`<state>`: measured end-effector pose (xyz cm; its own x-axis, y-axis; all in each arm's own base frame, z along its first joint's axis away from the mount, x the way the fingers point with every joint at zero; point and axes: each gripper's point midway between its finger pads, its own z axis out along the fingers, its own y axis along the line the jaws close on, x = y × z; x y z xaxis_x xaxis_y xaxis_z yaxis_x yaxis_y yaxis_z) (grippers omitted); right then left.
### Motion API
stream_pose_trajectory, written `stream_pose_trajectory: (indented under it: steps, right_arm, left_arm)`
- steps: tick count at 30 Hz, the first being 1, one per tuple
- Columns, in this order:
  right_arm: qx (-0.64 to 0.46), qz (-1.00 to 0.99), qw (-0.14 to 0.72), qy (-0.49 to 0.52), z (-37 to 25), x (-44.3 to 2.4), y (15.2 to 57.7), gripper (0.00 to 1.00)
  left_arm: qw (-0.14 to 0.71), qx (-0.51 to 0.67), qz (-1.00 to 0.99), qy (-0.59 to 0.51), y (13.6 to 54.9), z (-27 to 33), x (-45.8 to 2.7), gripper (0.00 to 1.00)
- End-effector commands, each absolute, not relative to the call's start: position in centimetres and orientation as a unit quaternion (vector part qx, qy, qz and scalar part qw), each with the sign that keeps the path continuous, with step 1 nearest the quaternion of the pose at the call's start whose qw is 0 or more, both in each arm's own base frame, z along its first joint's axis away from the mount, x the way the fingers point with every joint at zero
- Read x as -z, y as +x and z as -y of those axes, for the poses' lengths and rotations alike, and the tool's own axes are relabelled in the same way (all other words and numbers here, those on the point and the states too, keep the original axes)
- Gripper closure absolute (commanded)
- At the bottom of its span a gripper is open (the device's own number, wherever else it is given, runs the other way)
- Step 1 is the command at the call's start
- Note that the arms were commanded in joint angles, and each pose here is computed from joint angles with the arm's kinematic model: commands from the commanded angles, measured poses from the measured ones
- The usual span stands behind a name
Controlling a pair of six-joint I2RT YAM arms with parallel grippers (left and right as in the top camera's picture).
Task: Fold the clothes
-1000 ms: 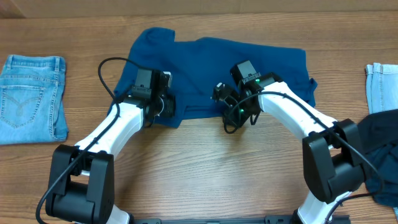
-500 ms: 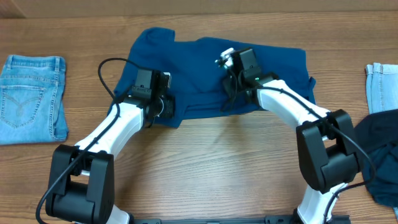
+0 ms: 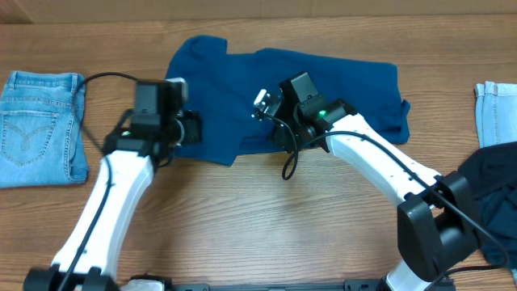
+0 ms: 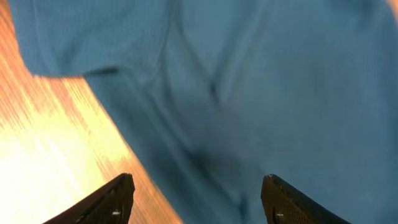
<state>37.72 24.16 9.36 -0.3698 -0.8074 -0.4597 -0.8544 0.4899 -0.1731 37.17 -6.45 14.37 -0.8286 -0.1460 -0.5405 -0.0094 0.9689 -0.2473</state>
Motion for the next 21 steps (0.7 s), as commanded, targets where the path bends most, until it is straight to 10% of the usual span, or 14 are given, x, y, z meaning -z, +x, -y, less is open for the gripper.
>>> stream_pose_trajectory:
  steps: [1, 21]
  right_arm:
    - [-0.052, -0.809, 0.258, -0.525, -26.3, -7.9, 38.3, 0.31]
    - [-0.035, -0.781, 0.289, -0.553, -30.4, -3.3, 40.0, 0.34]
  left_arm:
    - [0.330, 0.115, -0.933, -0.085, 37.0, 4.0, -17.7, 0.56]
    - [0.333, 0.113, -0.932, -0.090, 36.5, 3.6, -18.3, 0.53]
